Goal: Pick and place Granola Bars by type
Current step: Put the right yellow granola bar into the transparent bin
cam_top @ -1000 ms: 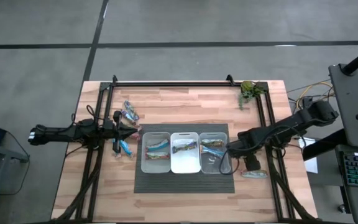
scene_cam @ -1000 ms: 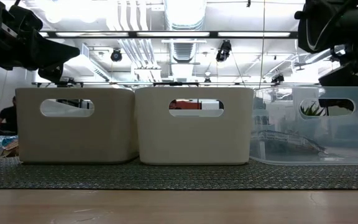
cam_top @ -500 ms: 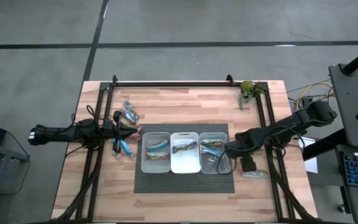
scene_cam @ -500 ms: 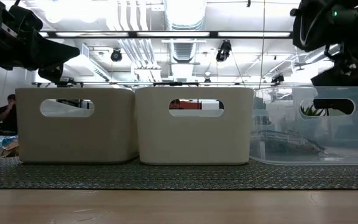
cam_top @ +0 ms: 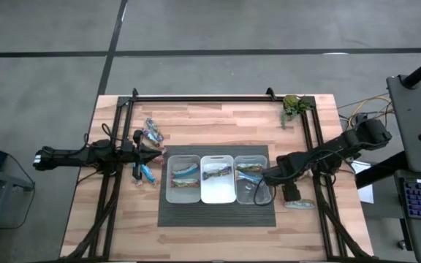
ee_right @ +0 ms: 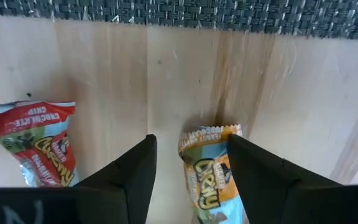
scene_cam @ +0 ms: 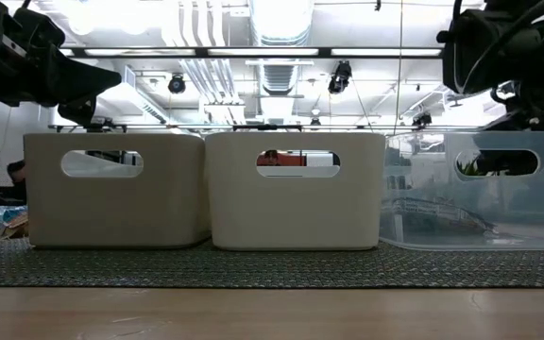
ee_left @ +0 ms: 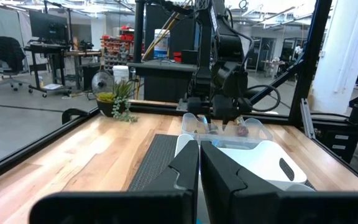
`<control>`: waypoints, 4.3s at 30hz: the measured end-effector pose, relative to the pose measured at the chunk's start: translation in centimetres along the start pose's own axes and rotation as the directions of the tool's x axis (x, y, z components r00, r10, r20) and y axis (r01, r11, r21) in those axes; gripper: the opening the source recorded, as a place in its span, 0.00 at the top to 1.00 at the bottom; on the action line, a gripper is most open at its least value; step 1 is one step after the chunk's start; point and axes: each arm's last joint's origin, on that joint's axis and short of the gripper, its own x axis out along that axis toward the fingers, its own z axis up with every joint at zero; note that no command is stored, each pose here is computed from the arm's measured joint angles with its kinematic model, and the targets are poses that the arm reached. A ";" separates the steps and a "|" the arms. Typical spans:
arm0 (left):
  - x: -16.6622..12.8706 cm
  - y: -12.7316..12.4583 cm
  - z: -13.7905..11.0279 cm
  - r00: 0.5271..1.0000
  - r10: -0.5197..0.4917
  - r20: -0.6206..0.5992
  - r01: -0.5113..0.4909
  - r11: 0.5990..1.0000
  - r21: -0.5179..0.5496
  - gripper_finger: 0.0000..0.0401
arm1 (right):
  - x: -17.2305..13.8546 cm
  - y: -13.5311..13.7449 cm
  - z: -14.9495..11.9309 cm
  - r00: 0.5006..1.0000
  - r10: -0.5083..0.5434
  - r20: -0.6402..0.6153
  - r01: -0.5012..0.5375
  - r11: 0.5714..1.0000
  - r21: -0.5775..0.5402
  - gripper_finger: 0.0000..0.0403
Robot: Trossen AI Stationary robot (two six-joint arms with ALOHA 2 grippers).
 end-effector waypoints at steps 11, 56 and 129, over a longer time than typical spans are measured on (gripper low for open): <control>0.0 0.0 0.0 1.000 0.000 0.000 0.000 1.000 0.000 1.00 | -0.3 0.0 -0.2 0.999 -0.010 -0.037 0.010 1.000 0.007 0.54; 0.0 0.0 0.0 1.000 0.000 0.000 0.000 1.000 0.000 1.00 | 0.3 -0.4 -0.8 0.997 -0.033 -0.064 0.034 0.999 0.016 0.87; 0.0 0.0 0.0 1.000 0.000 0.000 0.000 1.000 0.000 1.00 | -6.4 -1.8 2.0 0.998 -0.070 0.005 0.070 0.997 0.044 0.91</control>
